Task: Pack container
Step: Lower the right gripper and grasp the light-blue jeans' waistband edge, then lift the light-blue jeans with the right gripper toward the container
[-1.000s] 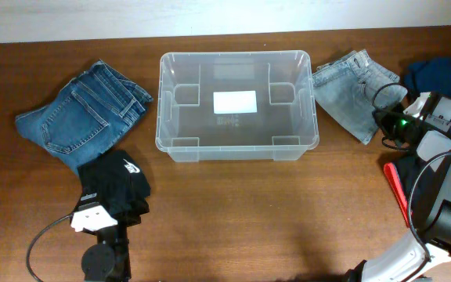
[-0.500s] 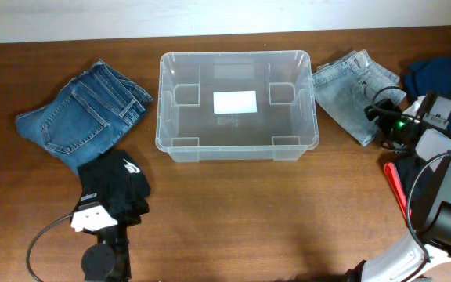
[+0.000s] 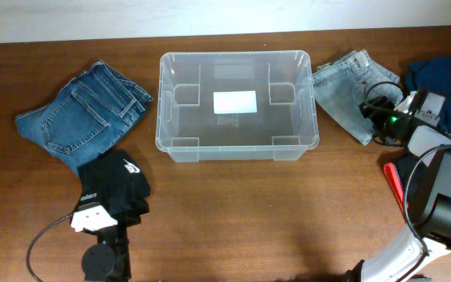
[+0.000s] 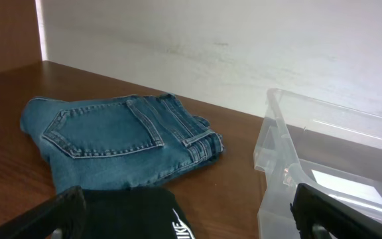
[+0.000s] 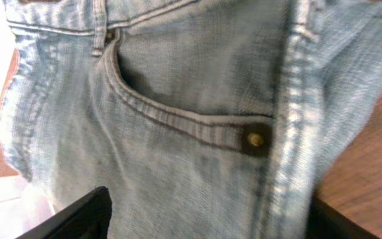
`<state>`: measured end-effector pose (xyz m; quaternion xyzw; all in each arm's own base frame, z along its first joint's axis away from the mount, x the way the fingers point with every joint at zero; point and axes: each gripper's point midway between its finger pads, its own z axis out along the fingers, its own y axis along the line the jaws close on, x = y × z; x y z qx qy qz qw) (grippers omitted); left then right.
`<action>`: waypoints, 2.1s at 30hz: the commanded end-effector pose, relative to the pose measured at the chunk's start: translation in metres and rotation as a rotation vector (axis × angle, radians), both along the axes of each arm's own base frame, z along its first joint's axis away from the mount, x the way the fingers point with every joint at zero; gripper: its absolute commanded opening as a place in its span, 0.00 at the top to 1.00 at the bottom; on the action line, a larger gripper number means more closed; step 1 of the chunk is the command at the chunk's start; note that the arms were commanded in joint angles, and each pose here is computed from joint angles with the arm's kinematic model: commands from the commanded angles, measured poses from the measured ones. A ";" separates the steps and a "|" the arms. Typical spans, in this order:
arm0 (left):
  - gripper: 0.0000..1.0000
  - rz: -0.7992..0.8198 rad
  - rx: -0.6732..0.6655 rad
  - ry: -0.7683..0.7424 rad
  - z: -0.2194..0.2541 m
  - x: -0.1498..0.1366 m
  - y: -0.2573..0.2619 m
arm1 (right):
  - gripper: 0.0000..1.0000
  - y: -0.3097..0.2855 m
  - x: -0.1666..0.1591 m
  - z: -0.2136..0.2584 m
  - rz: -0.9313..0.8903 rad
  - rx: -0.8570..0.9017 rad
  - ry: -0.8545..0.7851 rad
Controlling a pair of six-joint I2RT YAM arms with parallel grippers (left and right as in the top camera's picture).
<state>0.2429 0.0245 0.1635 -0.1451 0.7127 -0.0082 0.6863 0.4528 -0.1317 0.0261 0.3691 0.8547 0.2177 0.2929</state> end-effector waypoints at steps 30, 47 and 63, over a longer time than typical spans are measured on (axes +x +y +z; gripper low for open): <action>0.01 0.004 0.012 -0.001 -0.001 0.000 0.001 | 0.96 0.001 0.030 0.062 0.082 0.008 -0.177; 0.00 0.004 0.011 -0.002 -0.001 0.000 0.001 | 0.96 -0.010 0.057 0.189 0.094 -0.093 -0.366; 0.01 0.004 0.011 -0.002 -0.001 0.000 0.001 | 0.96 0.039 0.081 0.300 0.243 -0.303 -0.474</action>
